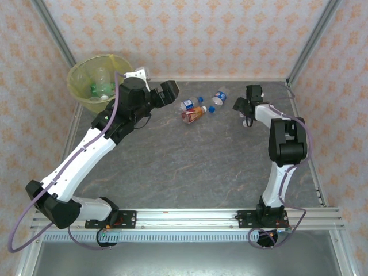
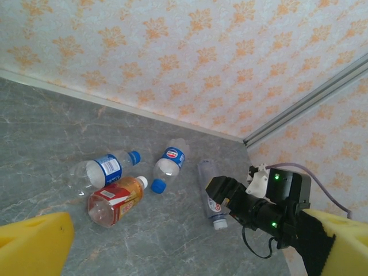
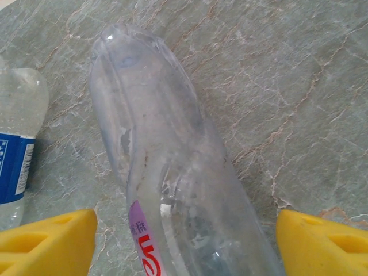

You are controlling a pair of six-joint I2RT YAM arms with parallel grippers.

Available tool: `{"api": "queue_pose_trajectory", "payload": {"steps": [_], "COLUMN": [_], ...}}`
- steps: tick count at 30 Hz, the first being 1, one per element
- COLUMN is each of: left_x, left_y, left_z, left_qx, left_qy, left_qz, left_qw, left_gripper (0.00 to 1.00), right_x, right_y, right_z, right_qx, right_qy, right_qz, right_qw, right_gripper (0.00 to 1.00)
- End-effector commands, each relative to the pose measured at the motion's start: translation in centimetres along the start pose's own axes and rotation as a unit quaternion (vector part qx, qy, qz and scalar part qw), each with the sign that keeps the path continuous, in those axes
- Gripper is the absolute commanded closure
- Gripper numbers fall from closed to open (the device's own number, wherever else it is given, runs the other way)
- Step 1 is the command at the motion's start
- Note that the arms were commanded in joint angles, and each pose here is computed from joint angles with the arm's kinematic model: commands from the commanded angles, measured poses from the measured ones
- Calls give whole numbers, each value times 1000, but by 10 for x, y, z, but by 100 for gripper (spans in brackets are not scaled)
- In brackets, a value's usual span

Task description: Put the plastic bottles in the bin

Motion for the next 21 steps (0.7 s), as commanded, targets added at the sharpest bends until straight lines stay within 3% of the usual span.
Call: {"api": "queue_pose_trajectory", "payload": {"steps": [1, 12, 18, 21], "left_x": [-8, -10, -11, -10], "left_y": [11, 11, 9, 8], "left_z": [2, 11, 14, 13], "left_qx": [-15, -9, -2, -1], "left_qy": [-6, -8, -11, -8], "left_qz": [15, 23, 24, 24], "left_qw": [1000, 1000, 1000, 1000], "left_gripper": [1, 1, 1, 1], "right_x": [-6, -10, -14, -17], "right_y": [-7, -16, -22, -29], "right_z": [10, 14, 18, 17], "right_qx": [16, 31, 43, 54], "right_qy": [-8, -7, -10, -9], "right_qz": [-5, -2, -1, 4], "right_qw": [1000, 999, 999, 999], "right_gripper": [20, 18, 28, 27]}}
Point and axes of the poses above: each hand's point on the last joint's axis, 136 mm out from that joint toward the fingers, its own z axis out along the fingers, its own x axis along the line the jaws close on, y = z × x, the point moved 5 cm from there along -z, back along the fingers, and after that the axes turned 12 degrees about z, right-handed, at the moved point
